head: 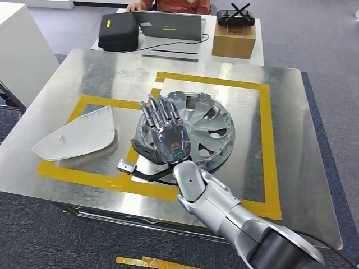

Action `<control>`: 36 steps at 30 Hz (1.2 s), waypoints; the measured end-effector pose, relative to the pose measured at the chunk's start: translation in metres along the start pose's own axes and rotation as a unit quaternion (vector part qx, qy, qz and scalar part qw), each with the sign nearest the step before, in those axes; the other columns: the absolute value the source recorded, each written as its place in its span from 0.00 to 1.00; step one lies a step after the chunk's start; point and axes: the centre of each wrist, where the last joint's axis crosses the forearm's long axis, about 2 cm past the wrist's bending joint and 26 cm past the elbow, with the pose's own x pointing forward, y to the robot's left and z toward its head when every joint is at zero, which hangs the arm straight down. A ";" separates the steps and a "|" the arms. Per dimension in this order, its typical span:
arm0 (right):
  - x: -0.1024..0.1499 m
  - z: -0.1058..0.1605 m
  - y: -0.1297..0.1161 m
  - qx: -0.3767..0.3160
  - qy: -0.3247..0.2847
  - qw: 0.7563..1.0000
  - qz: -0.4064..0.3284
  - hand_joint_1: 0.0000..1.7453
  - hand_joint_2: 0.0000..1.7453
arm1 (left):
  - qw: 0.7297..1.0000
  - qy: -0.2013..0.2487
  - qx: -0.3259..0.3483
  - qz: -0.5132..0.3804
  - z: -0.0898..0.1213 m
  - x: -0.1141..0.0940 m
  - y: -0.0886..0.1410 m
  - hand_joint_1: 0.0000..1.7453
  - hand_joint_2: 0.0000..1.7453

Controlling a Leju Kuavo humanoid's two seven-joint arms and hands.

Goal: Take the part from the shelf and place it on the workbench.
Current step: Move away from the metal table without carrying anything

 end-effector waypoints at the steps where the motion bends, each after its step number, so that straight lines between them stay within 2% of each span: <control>1: 0.000 0.000 0.000 0.000 0.000 1.000 0.000 0.00 0.00 | 1.000 0.000 0.000 0.000 0.000 0.000 0.000 0.00 0.00; 36: -0.004 0.002 0.007 0.024 0.006 1.000 -0.005 0.00 0.00 | 1.000 0.007 -0.002 -0.003 0.001 0.003 -0.002 0.00 0.00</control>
